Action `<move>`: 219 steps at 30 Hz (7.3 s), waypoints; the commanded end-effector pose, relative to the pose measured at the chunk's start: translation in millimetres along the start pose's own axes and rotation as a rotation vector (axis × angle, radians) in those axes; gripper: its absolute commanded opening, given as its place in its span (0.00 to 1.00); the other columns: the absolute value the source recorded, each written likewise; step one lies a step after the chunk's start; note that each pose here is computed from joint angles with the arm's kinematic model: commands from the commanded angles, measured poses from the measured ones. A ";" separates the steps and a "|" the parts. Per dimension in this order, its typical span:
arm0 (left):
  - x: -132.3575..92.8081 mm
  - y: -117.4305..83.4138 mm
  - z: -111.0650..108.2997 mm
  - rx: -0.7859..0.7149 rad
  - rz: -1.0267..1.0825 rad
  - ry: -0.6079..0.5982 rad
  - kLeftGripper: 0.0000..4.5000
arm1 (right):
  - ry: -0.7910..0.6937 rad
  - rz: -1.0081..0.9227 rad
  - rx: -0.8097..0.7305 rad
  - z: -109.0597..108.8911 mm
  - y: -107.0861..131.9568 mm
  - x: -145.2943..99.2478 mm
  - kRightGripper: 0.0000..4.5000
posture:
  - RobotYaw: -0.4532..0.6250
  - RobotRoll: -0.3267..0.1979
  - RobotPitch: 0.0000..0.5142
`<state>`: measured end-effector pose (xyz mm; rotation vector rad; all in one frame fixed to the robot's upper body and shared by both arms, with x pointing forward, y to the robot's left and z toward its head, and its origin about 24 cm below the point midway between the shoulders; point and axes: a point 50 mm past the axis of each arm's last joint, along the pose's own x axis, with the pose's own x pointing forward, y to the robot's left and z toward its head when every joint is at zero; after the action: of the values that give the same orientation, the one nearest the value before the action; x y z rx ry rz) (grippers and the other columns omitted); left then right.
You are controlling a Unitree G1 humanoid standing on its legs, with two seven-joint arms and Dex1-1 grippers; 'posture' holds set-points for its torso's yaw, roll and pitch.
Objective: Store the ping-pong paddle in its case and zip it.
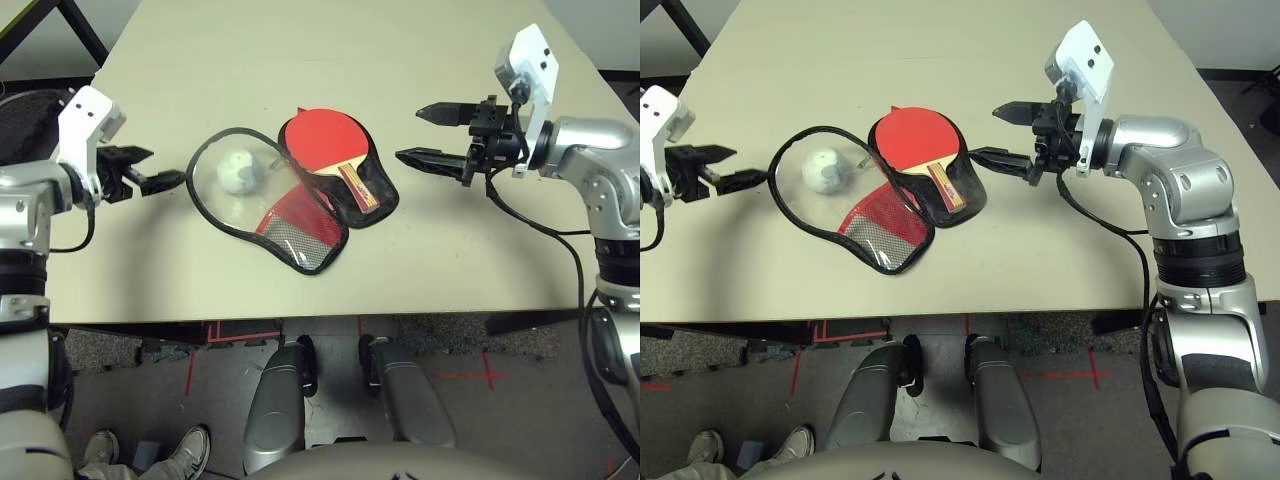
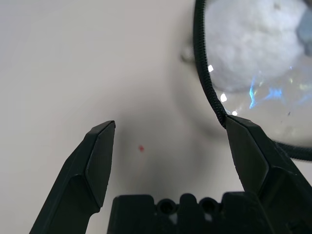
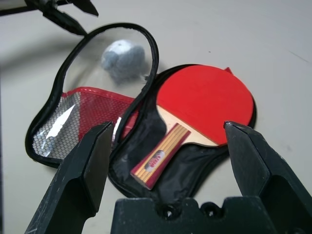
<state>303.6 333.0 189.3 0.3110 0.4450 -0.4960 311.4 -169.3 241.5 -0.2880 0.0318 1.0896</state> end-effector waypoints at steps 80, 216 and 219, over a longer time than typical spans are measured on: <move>76.3 -134.2 99.0 -0.048 -0.464 -0.374 1.00 | 0.440 -0.304 1.038 -82.9 14.2 33.6 1.00 | 0.45 0.62 0.46; 61.4 -42.3 34.0 0.189 -0.274 0.102 1.00 | 0.531 0.131 0.180 -42.6 90.9 116.8 0.99 | 0.43 0.62 0.44; 67.5 -43.3 28.3 0.190 -0.269 0.115 1.00 | 0.532 0.132 0.180 -43.4 90.6 118.1 0.99 | 0.43 0.62 0.44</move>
<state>344.2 258.4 186.3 0.4584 0.5132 -0.7923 292.7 -39.1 168.9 -0.3948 0.5883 1.1074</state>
